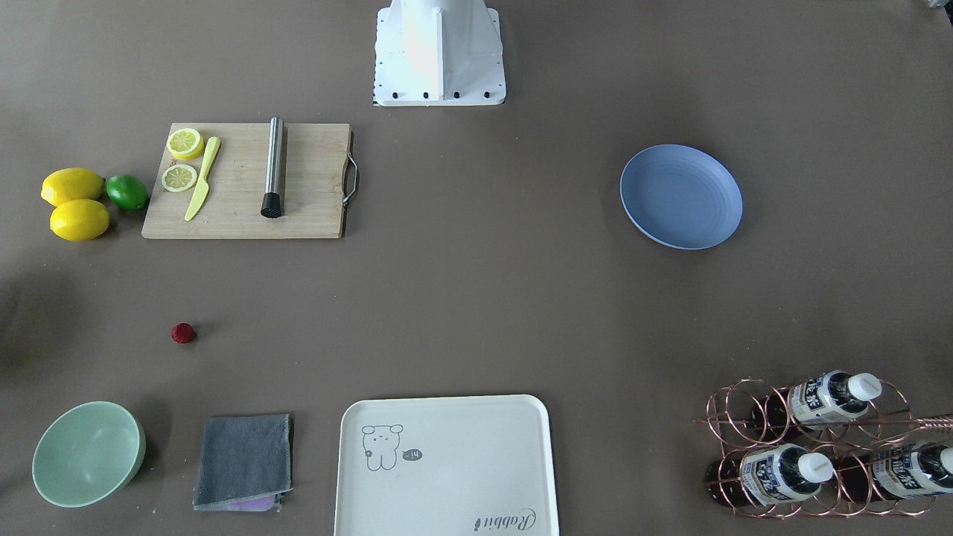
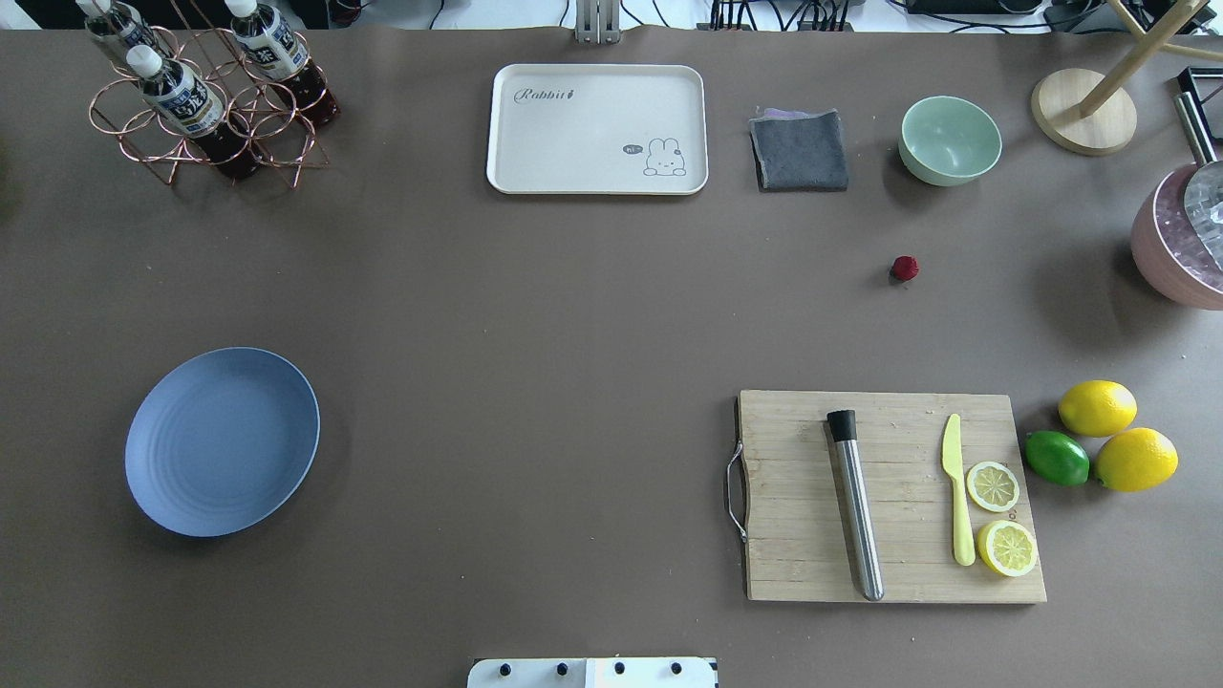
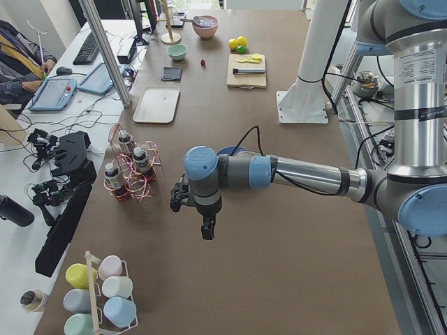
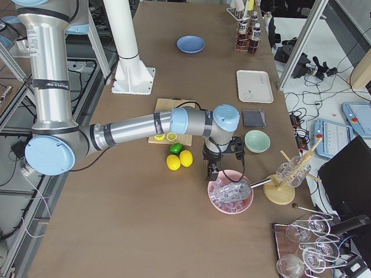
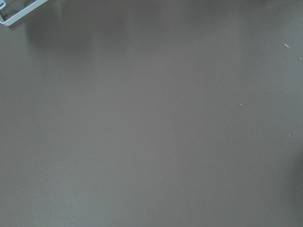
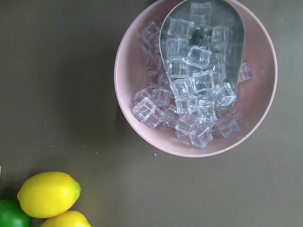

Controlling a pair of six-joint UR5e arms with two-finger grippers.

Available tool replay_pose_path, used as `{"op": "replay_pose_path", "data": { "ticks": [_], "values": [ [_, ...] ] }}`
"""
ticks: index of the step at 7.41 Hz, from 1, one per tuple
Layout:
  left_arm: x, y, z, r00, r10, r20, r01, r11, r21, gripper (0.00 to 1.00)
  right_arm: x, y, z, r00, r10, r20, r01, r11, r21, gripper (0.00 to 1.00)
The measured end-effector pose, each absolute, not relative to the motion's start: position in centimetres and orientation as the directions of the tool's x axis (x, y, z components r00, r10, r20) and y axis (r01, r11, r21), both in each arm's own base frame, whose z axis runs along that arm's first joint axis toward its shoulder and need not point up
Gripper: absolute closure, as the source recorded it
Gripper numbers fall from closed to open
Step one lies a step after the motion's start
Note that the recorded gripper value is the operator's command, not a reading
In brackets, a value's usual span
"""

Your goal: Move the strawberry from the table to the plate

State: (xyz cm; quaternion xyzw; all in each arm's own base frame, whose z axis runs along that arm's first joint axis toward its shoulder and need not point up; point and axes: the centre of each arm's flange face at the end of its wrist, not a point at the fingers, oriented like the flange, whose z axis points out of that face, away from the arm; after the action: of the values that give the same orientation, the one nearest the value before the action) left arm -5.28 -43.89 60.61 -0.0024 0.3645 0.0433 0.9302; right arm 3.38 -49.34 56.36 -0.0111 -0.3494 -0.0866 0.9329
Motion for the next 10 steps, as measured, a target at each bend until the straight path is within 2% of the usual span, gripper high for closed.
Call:
{"op": "replay_pose_path", "data": {
  "ticks": [3, 10],
  "values": [
    [-4.9, -44.1, 63.3, 0.720, 0.076, -0.689, -0.082, 0.996, 0.025, 0.02, 3.7, -48.4, 55.7, 0.743, -0.167, 0.648, 0.170, 0.984, 0.058, 0.00],
    [-4.7, -42.4, 62.6, 0.694, 0.025, -0.719, -0.026, 1.000, 0.010, 0.02, 4.6, -46.1, 60.2, 0.756, -0.123, 0.642, 0.177, 0.984, -0.019, 0.00]
  ]
}}
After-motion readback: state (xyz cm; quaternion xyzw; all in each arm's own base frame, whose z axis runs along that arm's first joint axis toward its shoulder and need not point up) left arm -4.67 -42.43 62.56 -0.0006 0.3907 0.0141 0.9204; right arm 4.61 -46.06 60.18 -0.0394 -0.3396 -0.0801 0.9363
